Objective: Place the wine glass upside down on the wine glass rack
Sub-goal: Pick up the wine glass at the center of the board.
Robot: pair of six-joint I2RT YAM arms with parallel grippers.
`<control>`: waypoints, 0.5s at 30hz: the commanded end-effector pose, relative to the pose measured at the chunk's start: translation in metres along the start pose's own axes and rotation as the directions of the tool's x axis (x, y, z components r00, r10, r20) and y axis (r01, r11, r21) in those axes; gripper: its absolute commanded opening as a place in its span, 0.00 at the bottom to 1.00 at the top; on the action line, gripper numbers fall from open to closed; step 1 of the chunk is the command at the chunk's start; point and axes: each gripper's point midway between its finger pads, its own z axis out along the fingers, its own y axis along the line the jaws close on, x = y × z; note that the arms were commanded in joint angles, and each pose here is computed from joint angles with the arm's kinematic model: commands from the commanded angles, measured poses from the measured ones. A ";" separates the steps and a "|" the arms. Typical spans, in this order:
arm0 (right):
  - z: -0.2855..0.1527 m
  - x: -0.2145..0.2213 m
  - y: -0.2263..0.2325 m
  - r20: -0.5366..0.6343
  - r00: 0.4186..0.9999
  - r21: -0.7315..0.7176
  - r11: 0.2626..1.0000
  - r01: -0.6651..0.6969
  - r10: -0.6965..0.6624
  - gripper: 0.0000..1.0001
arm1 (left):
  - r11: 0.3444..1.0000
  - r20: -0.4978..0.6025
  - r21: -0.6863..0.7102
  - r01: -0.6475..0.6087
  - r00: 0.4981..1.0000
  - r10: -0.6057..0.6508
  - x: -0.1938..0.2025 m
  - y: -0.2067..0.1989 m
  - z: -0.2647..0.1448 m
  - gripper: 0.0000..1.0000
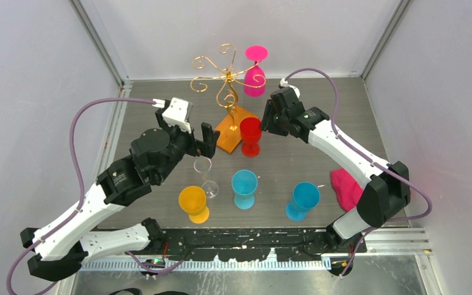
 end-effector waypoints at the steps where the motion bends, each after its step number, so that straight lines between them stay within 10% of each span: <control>1: 0.006 -0.014 0.008 0.064 0.998 -0.009 1.000 -0.016 0.016 0.50 | 1.000 0.023 0.021 0.023 0.999 -0.023 -0.006 -0.001 -0.007 1.00; 15: 0.035 -0.007 0.009 0.048 0.998 0.011 0.999 -0.031 0.030 0.50 | 0.999 0.026 0.029 0.027 0.999 -0.028 -0.003 0.000 -0.011 1.00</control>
